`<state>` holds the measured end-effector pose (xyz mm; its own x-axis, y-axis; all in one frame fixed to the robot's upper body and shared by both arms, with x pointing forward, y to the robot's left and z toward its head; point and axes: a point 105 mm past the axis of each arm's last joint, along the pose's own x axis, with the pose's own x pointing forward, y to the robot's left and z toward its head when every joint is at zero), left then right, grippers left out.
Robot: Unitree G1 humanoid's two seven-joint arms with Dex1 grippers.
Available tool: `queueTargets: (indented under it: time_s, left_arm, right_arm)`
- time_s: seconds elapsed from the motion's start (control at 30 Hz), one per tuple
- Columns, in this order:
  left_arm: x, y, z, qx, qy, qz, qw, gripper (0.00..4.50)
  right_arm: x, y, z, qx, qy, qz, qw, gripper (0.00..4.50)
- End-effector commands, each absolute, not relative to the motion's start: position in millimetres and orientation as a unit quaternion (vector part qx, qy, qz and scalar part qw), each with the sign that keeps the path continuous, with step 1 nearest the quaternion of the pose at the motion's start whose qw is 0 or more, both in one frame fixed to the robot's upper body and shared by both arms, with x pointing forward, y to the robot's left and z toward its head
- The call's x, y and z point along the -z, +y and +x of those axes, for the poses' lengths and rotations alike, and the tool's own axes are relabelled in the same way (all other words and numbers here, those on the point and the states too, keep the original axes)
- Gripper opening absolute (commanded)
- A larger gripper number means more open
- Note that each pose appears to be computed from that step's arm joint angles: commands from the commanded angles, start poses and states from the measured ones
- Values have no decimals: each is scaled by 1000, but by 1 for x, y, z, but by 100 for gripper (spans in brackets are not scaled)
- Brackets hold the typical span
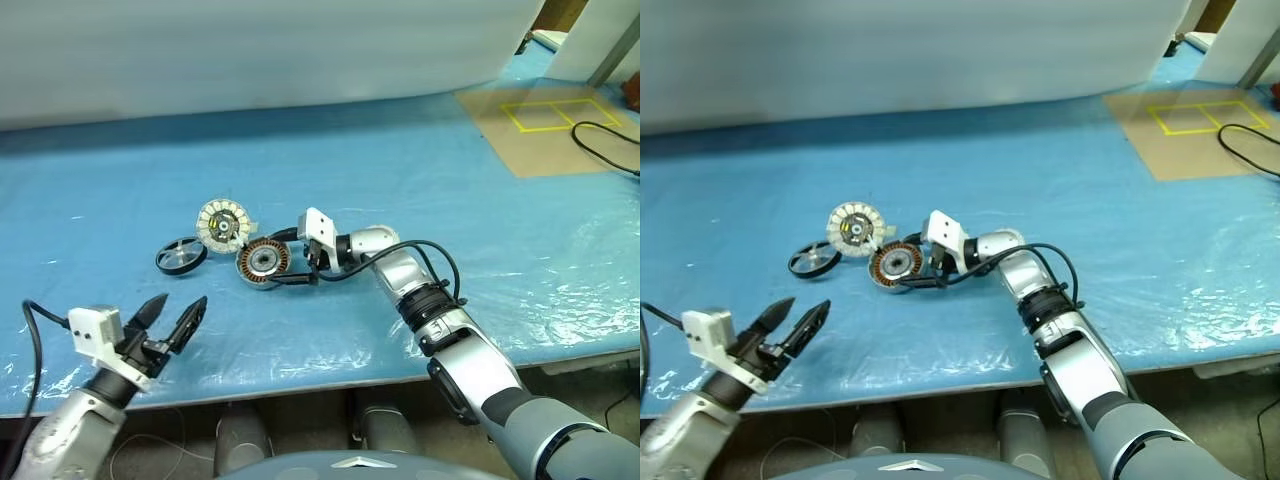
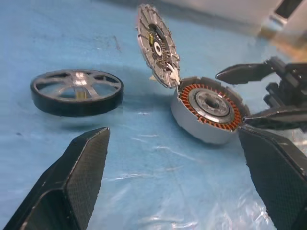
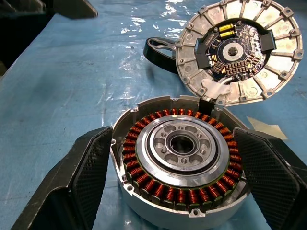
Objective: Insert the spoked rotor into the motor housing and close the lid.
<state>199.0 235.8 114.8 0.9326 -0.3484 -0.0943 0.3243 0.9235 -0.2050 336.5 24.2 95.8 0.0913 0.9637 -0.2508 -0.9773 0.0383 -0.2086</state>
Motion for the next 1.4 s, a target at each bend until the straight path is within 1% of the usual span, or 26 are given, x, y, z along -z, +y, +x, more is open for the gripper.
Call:
queueTargets:
  time_s: [0.03,0.1,0.2,0.27,0.47,0.6,0.77,0.9,0.97,1.1,1.23,1.4]
  left_arm:
    - [-150,246,203,211,56,-36,975,450]
    - [-160,254,210,229,66,-1,971,450]
    - [-178,264,230,260,70,53,962,450]
    - [-187,268,242,278,71,68,956,450]
    - [-183,290,267,322,126,136,928,450]
    - [-180,303,286,370,174,173,896,450]
    - [-188,311,312,401,182,200,875,450]
    - [-187,309,329,434,210,221,848,450]
    - [-189,307,335,445,220,221,840,450]
    - [-186,305,342,461,267,226,816,450]
    - [-176,302,346,464,316,235,794,450]
    - [-168,298,349,469,335,236,782,450]
  right_arm:
    - [-106,30,335,-681,-2,-172,712,426]
    - [-104,31,334,-683,-1,-173,710,426]
    - [-105,30,330,-686,-1,-161,710,426]
    - [-108,29,329,-686,-5,-152,712,426]
    - [-111,24,331,-666,-10,-149,731,426]
    - [-111,17,333,-650,-9,-149,745,426]
    - [-112,16,333,-642,-10,-147,752,426]
    - [-112,15,331,-635,-11,-143,759,426]
    - [-111,15,331,-633,-10,-141,761,426]
    - [-112,16,328,-630,-14,-139,764,426]
    - [-126,19,325,-636,-41,-121,761,426]
    - [-132,23,321,-642,-56,-124,755,426]
